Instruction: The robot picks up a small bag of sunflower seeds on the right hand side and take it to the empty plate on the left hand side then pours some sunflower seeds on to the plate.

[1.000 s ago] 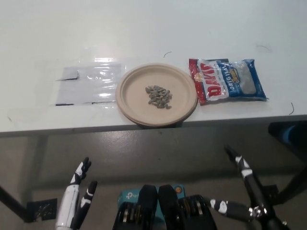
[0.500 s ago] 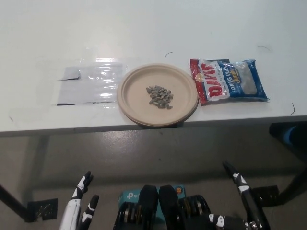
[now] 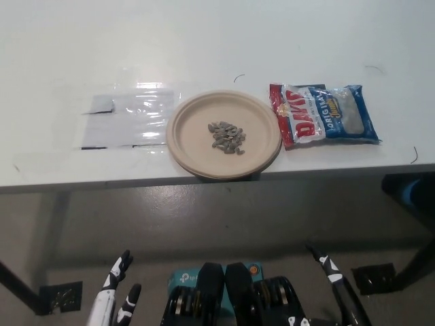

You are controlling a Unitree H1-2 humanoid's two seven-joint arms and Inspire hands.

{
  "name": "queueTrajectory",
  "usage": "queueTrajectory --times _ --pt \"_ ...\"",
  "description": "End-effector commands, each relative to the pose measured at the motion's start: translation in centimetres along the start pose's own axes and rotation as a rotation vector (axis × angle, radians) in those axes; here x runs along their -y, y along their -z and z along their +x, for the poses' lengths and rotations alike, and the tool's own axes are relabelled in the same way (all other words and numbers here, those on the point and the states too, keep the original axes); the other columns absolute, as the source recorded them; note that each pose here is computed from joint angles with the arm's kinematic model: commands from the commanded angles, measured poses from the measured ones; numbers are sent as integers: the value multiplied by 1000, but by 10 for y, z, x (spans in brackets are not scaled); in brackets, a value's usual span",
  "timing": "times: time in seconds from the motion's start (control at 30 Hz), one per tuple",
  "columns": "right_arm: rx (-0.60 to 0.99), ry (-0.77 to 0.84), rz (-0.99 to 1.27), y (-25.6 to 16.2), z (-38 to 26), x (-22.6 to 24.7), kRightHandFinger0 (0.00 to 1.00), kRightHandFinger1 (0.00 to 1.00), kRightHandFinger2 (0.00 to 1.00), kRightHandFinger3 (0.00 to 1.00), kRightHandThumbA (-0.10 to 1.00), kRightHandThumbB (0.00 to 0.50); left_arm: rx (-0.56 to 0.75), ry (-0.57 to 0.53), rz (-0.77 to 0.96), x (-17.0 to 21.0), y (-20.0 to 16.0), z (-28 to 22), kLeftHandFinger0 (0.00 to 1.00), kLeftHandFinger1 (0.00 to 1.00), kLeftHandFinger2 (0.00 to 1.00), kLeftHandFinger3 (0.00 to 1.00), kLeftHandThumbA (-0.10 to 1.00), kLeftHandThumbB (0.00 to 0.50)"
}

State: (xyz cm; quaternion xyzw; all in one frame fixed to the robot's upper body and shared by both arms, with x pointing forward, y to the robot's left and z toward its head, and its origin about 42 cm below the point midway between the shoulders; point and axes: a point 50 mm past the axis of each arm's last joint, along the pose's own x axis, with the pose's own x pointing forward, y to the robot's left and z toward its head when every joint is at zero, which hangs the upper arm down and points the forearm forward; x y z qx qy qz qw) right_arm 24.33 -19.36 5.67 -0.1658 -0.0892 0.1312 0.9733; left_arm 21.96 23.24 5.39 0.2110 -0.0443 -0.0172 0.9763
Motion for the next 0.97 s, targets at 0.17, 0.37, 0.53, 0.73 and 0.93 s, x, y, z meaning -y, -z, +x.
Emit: queueTrajectory --times 0.17,0.37,0.53,0.73,0.93 --pt "82 -3 -45 -9 15 5 1000 1000 1000 1000 1000 261 59 -24 10 -5 -10 12 1000 1000 1000 1000 1000 68" --pt "77 0 -40 -8 16 2 1000 1000 1000 1000 1000 256 58 -27 21 -8 -11 12 1000 1000 1000 1000 1000 59" --pt "77 3 -31 -7 12 1 1000 1000 1000 1000 1000 237 43 -18 14 -7 -10 8 1000 1000 1000 1000 1000 72" --pt "59 -7 -25 -6 -2 -8 1000 1000 1000 1000 1000 250 21 -14 29 -7 -6 -9 1000 1000 1000 1000 1000 62" --pt "54 -27 -26 -5 -7 -10 1000 1000 1000 1000 1000 234 0 -3 23 -4 -5 -18 1000 1000 1000 1000 1000 41"
